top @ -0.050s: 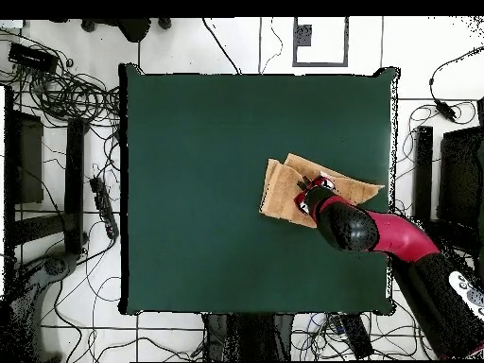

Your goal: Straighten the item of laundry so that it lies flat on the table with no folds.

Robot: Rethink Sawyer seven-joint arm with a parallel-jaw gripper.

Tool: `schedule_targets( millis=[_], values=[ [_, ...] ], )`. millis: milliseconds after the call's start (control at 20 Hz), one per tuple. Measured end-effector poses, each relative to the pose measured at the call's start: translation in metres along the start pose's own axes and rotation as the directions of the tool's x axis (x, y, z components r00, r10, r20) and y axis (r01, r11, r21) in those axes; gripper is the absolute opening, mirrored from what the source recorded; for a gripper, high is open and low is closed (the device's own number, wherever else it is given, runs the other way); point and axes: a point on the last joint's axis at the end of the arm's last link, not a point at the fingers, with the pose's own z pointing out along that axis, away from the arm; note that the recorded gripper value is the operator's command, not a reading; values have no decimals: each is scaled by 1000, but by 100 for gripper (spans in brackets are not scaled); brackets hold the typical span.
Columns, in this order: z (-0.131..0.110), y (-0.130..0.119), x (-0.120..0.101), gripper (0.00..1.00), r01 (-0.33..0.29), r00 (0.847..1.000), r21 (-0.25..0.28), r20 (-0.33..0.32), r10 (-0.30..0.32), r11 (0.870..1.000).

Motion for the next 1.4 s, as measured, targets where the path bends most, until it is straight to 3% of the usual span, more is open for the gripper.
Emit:
schedule_targets(
  millis=[250, 550, 750, 1050, 1400],
  values=[
    [-8, 7, 8, 0, 42, 994, -21, -103, -44, 999],
    [-18, 17, 26, 0, 57, 974, -60, -215, -69, 997],
    [-35, 23, 42, 0, 59, 953, -77, -293, -79, 995],
    [-56, 31, 62, 0, 53, 929, -75, -362, -77, 996],
    [-78, 45, 101, 0, 52, 894, -81, -440, -83, 995]
  ],
)
